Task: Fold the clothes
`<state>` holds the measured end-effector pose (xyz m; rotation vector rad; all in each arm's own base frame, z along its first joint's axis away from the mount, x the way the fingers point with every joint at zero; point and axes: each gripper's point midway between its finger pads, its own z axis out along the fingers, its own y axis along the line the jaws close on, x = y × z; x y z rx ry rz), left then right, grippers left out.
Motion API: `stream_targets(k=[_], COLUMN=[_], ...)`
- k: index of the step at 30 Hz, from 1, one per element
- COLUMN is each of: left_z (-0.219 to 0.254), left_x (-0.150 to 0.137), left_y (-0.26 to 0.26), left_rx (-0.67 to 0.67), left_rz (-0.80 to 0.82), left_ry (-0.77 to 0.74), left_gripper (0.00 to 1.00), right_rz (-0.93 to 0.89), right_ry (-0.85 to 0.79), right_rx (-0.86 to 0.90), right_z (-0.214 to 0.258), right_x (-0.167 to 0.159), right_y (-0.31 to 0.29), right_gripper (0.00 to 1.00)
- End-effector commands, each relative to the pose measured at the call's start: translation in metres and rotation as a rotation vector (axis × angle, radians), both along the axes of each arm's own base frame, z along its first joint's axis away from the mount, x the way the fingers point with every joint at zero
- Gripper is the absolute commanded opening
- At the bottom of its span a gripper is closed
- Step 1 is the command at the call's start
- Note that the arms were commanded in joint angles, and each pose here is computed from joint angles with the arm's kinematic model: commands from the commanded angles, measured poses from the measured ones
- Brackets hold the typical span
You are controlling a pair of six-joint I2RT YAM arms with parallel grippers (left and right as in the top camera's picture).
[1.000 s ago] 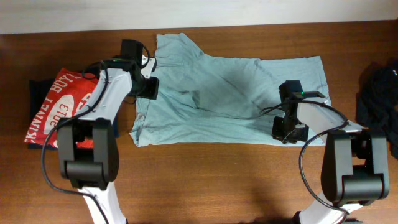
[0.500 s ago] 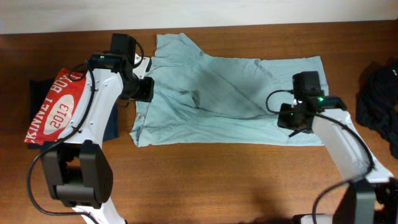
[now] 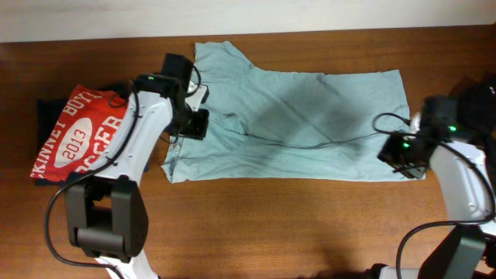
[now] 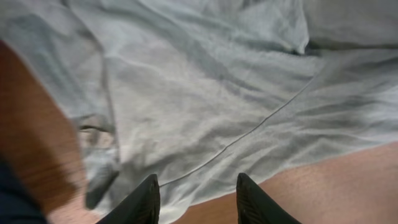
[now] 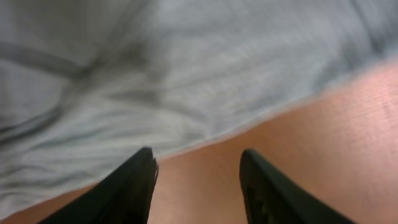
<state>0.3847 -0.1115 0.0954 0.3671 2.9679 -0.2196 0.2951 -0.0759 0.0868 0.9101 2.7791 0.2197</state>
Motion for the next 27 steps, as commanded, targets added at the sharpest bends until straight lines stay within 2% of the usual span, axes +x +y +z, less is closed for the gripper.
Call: stream_targets(k=[1,2,3,5,10,17,25,27], left_z=[-0.020,-0.029,-0.036,-0.049,-0.066,-0.073,-0.102,-0.107], left_x=[-0.018,-0.023,-0.028,-0.034,-0.040,-0.028,-0.046,-0.050], left_y=[-0.005,-0.006,-0.006,-0.006,0.001,0.020,0.021,0.023], left_rx=[0.014,0.015,0.017,0.019,0.046,0.152,0.138,0.139], left_rz=[0.061,0.073,0.081,0.087,0.091,0.108,0.107,0.118], left_ry=[0.047,0.059,0.070,0.083,0.082,0.010,0.028,0.034], left_gripper=[0.40,0.40,0.40,0.40,0.40,0.40,0.02,0.01], right_rz=[-0.054,-0.062,-0.067,-0.088,-0.106,-0.114,-0.106,-0.106], right_ry=[0.029,0.046,0.057,0.081,0.132,0.163,0.160,0.155], right_rx=[0.045,0.051,0.053,0.057,0.079,0.092,0.088,0.086], right_z=[-0.004,-0.007,-0.011,-0.018,-0.036,-0.073,-0.098,-0.098], right_x=[-0.008,-0.010,-0.011,-0.013,-0.014,-0.016,-0.014,-0.013], right_y=[-0.009,-0.011,-0.012,-0.014,-0.014,-0.013,-0.014,-0.014], right_gripper=[0.38,0.22,0.14,0.04,0.04,0.04,0.04,0.04])
